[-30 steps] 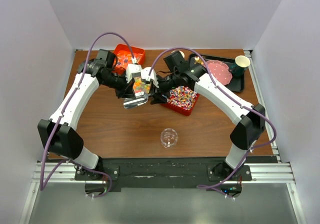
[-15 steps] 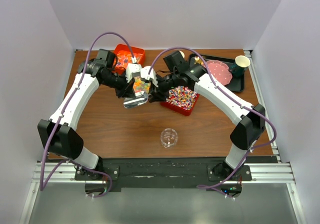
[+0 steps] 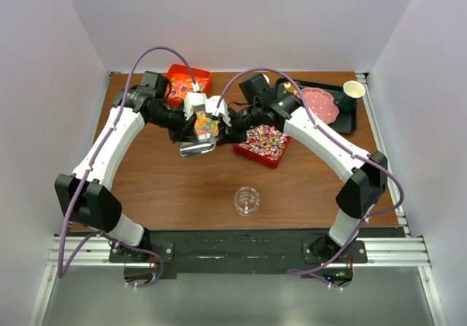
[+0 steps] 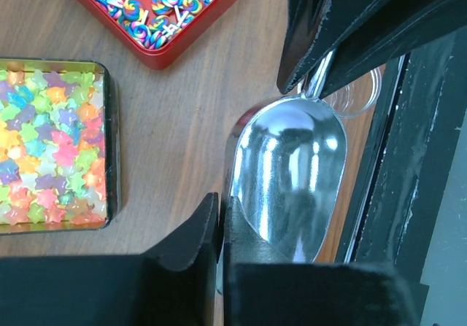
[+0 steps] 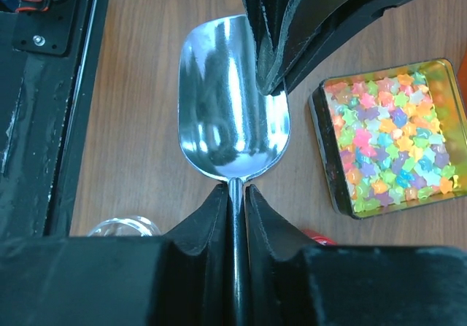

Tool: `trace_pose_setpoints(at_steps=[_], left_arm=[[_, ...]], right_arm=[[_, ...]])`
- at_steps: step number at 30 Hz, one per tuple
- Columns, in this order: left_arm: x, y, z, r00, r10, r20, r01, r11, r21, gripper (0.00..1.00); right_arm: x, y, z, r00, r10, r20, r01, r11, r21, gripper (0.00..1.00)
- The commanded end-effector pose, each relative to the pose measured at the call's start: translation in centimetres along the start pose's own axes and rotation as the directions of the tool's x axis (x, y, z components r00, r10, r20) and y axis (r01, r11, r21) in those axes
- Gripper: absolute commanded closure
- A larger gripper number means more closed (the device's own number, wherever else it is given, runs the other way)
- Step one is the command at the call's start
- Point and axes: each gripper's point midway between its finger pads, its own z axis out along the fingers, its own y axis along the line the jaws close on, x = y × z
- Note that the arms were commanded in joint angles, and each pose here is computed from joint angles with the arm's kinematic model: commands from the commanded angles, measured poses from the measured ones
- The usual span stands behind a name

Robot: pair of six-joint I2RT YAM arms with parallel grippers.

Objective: Pack the candies
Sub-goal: Pick up the spatula from the center of the board, then move the storage box to the center of the board.

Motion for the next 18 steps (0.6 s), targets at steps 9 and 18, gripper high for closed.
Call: trace_pose_setpoints(at_steps=[9, 18], left_arm=[[-4.4, 4.8, -3.1, 0.989, 0.091, 0.119, -0.05, 0.949, -0.31, 0.63], [-6.8, 10.5, 0.5, 0.922, -0.134, 0.364, 0.274, 0.89, -0.365, 0.36]], right_arm=[[0.9, -0.3, -4.4, 0.999, 0.041, -0.036, -0.036, 0.992, 0.121, 1.0], [10.1, -2.5, -13.3, 0.953, 0.231, -0.195, -0.137, 0.905, 0.403, 1.0]])
